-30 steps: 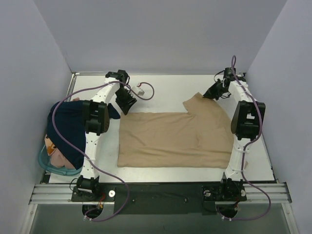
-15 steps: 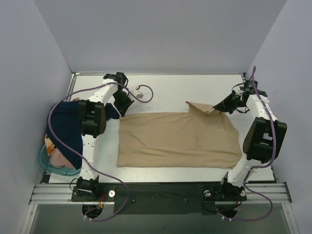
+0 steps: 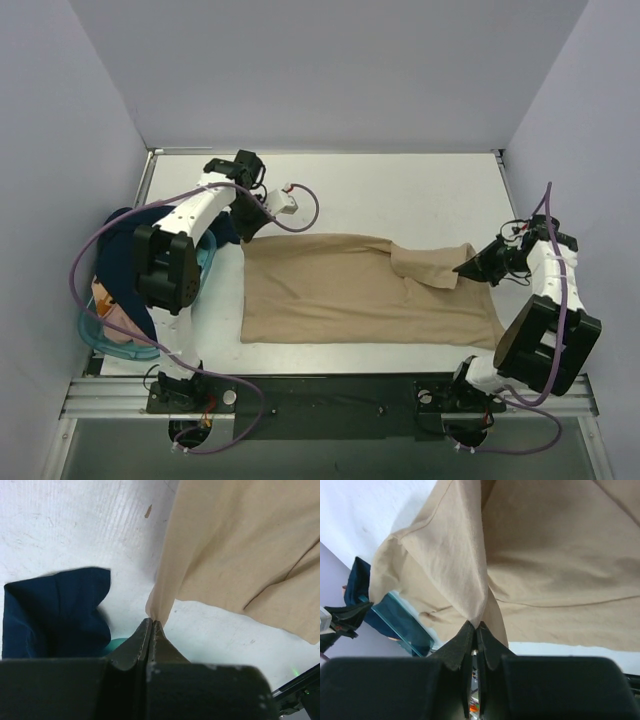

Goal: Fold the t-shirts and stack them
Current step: Fold the other side of the tshirt into a rectangle

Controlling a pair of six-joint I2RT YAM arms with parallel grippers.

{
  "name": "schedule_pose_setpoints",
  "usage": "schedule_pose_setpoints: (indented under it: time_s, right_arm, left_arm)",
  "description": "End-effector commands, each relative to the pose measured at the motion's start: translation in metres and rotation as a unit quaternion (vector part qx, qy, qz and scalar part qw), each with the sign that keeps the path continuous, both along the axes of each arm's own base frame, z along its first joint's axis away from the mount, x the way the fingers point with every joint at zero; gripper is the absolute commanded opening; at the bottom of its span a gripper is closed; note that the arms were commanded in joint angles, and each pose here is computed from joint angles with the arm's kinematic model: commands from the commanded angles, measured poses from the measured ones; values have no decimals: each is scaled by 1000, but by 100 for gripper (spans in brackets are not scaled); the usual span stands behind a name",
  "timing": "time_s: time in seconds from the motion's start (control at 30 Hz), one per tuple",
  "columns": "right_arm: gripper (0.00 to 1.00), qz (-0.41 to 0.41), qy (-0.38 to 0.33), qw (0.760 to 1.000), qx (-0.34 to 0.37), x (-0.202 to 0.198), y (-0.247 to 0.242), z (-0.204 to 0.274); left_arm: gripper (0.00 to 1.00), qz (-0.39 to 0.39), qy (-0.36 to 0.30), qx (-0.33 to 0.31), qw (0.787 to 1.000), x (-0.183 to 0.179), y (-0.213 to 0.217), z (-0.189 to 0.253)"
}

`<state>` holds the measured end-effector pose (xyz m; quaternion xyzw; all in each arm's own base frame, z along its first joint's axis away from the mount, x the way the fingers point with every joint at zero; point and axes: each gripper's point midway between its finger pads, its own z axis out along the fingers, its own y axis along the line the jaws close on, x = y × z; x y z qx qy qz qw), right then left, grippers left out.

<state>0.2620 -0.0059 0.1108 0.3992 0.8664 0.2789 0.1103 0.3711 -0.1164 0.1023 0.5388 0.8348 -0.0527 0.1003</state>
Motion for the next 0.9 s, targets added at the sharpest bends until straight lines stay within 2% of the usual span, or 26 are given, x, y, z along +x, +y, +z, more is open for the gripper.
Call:
schedule_pose_setpoints:
  time_s: [0.0, 0.17, 0.3, 0.57, 0.87]
  right_arm:
    - [0, 26, 16, 999, 8, -33, 11, 10]
    - [0, -9, 11, 1000, -25, -48, -13, 29]
    - [0, -39, 1, 999, 3, -46, -15, 32]
    - [0, -60, 50, 997, -12, -72, -24, -1]
    - [0, -83, 68, 994, -28, -60, -48, -19]
  left_arm:
    - [0, -27, -19, 14, 999, -9, -1, 15]
    - [0, -27, -42, 15, 999, -11, 8, 31]
    - [0, -40, -42, 31, 998, -15, 10, 23]
    - [0, -48, 17, 23, 998, -46, 9, -3]
    - [0, -69, 54, 52, 995, -74, 18, -45]
